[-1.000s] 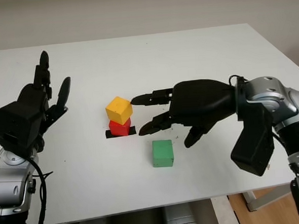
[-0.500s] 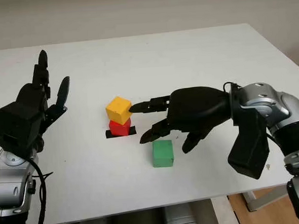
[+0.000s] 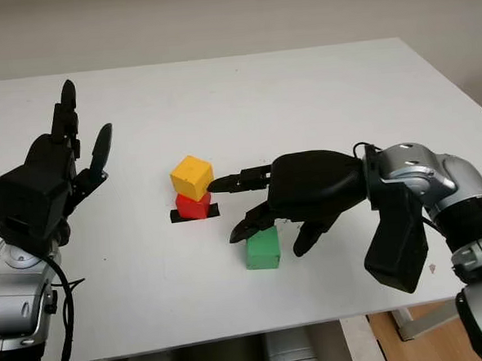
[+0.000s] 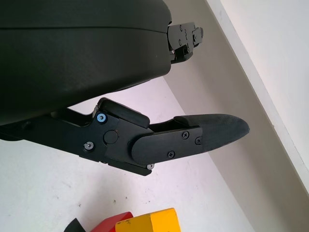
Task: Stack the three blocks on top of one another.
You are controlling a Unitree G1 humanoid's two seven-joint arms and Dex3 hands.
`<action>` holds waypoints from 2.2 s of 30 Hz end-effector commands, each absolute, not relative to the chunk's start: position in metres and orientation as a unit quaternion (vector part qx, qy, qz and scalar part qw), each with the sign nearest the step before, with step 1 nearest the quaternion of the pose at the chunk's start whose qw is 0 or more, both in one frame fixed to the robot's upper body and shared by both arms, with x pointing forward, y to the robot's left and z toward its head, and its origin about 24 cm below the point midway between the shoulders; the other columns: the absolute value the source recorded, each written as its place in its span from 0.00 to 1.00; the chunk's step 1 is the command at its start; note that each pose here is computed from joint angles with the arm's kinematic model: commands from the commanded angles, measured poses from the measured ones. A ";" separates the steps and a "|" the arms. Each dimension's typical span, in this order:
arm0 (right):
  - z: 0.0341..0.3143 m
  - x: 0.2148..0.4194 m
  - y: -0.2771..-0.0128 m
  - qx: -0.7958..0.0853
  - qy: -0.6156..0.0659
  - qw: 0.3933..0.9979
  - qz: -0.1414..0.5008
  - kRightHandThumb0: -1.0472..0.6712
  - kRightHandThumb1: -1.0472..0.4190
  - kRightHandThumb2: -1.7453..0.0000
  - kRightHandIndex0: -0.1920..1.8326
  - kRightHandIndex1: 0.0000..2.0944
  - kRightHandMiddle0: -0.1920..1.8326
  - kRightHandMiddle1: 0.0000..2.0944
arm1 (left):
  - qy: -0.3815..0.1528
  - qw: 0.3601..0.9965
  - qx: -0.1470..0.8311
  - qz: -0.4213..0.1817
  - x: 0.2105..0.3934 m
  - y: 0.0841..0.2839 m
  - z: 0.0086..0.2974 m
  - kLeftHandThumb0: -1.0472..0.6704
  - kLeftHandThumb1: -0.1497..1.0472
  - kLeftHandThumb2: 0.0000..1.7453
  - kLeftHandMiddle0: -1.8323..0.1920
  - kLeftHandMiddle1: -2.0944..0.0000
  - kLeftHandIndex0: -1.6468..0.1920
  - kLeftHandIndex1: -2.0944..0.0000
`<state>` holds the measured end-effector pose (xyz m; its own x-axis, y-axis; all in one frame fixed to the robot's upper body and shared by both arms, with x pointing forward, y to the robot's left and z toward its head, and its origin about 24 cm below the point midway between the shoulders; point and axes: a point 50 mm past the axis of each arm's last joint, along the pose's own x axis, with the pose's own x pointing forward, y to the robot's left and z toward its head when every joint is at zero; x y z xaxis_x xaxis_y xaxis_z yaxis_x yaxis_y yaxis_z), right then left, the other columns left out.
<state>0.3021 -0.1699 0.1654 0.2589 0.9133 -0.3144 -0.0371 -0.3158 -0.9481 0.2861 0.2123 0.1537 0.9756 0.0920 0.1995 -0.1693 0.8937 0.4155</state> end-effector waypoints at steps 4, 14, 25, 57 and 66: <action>0.165 0.305 -0.166 -0.635 -0.351 0.470 0.503 0.30 0.12 0.97 0.11 0.03 0.38 0.11 | -0.095 0.970 0.216 0.064 0.285 0.210 0.156 0.17 1.00 0.35 1.00 0.98 0.99 0.98; 0.158 0.307 -0.162 -0.627 -0.373 0.475 0.493 0.35 0.10 0.96 0.15 0.04 0.43 0.15 | -0.094 0.969 0.218 0.062 0.284 0.211 0.155 0.16 1.00 0.35 1.00 0.99 0.99 0.98; 0.154 0.311 -0.158 -0.637 -0.387 0.456 0.487 0.35 0.09 0.97 0.20 0.04 0.44 0.30 | -0.095 0.970 0.216 0.060 0.282 0.211 0.155 0.17 1.00 0.35 1.00 0.99 0.99 0.97; 0.256 0.316 -0.183 -0.672 -0.229 0.536 0.457 0.34 0.10 0.97 0.27 0.03 0.34 0.61 | -0.094 0.968 0.223 0.071 0.284 0.214 0.156 0.16 1.00 0.34 0.99 0.97 0.97 0.97; 0.293 0.334 -0.176 -0.661 -0.253 0.583 0.399 0.36 0.11 0.97 0.29 0.03 0.40 0.49 | -0.095 0.969 0.220 0.068 0.287 0.213 0.159 0.15 1.00 0.33 1.00 0.98 0.98 0.98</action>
<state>0.3316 -0.1803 0.2792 0.5445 0.7904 -0.2806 -0.1694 -0.2241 -0.9597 0.2846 0.2137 0.1508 0.9781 0.0936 0.1861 -0.1646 0.8949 0.4147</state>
